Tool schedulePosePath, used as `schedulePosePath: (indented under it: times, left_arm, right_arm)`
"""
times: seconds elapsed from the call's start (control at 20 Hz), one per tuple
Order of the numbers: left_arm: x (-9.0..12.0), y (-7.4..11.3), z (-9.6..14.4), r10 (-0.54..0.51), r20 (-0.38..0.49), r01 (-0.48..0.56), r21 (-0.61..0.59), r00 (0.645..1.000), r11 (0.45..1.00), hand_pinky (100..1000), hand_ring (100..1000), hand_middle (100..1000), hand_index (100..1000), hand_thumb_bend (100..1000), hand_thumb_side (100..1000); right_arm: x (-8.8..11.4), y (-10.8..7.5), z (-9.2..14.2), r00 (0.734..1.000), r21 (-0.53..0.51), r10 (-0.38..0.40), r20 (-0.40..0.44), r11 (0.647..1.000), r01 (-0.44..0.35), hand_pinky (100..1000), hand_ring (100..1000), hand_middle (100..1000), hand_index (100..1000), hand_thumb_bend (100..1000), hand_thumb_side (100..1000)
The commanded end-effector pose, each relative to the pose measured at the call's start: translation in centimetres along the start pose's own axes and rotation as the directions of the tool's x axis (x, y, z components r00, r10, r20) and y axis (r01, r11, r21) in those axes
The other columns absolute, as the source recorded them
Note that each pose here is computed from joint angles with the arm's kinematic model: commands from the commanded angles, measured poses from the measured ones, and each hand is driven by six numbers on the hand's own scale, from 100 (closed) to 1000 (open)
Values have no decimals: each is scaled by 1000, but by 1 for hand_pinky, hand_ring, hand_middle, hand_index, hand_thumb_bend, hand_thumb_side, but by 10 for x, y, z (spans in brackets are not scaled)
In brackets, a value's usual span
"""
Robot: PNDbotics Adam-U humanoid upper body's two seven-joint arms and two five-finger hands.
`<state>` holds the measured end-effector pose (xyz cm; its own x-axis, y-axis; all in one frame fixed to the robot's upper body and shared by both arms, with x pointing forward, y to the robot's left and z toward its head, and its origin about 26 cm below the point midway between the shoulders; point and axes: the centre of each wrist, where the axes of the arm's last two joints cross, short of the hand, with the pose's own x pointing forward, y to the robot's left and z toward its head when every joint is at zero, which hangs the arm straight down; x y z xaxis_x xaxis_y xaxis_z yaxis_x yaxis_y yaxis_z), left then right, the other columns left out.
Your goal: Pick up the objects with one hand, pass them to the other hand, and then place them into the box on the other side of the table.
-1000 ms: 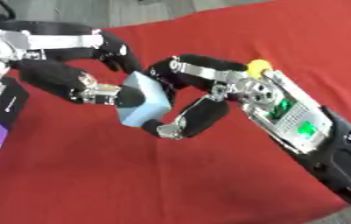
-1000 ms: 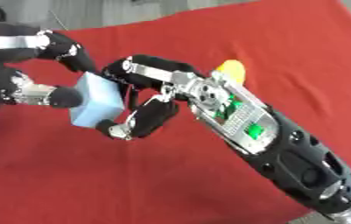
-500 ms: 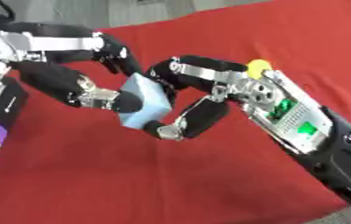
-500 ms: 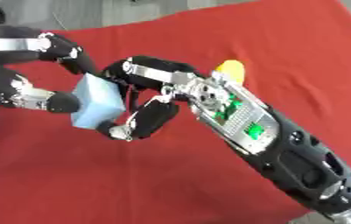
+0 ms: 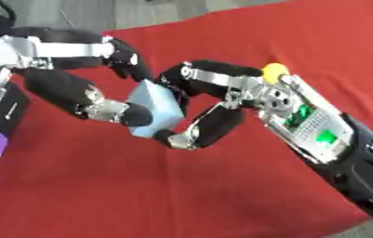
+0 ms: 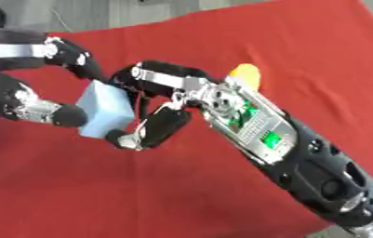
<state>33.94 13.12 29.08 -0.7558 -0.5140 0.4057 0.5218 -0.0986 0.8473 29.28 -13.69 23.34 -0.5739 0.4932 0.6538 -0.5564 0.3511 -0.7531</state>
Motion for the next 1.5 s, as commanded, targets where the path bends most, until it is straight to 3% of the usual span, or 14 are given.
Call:
schedulePosePath:
  times: [0.05,0.2,0.4,0.6,0.95,1.3,1.5]
  left_arm:
    - [-4,2,3,7,-22,-7,-26,1000,1000,874,841,756,784,617,804]
    - [-8,7,9,25,-47,-26,-6,999,1000,871,840,754,782,652,848]
    - [-9,17,20,0,-101,2,24,995,1000,871,845,760,792,611,806]
    - [-2,31,32,-70,-165,82,69,984,994,873,850,759,794,563,743]
    - [10,46,38,-221,-251,262,145,943,954,863,850,770,802,596,664]
    - [18,51,33,-259,-264,331,281,929,901,864,854,780,808,645,620]
    - [24,51,21,-314,-264,390,320,912,863,869,862,792,823,742,587]
  right_arm:
    - [10,-9,2,1000,-10,26,-10,1000,-26,543,579,443,595,100,135]
    - [11,-11,2,999,-27,36,-10,999,-36,556,586,448,598,100,122]
    - [12,-10,1,998,-69,51,23,996,-49,556,589,447,600,100,109]
    - [15,-12,0,999,-192,38,39,981,-30,549,589,442,600,100,109]
    - [25,-16,-2,996,-358,24,87,934,9,546,586,438,598,100,100]
    - [30,-23,-2,993,-389,43,113,921,5,550,587,439,598,100,100]
    - [32,-25,-2,986,-375,65,153,927,-2,554,587,441,599,100,100]
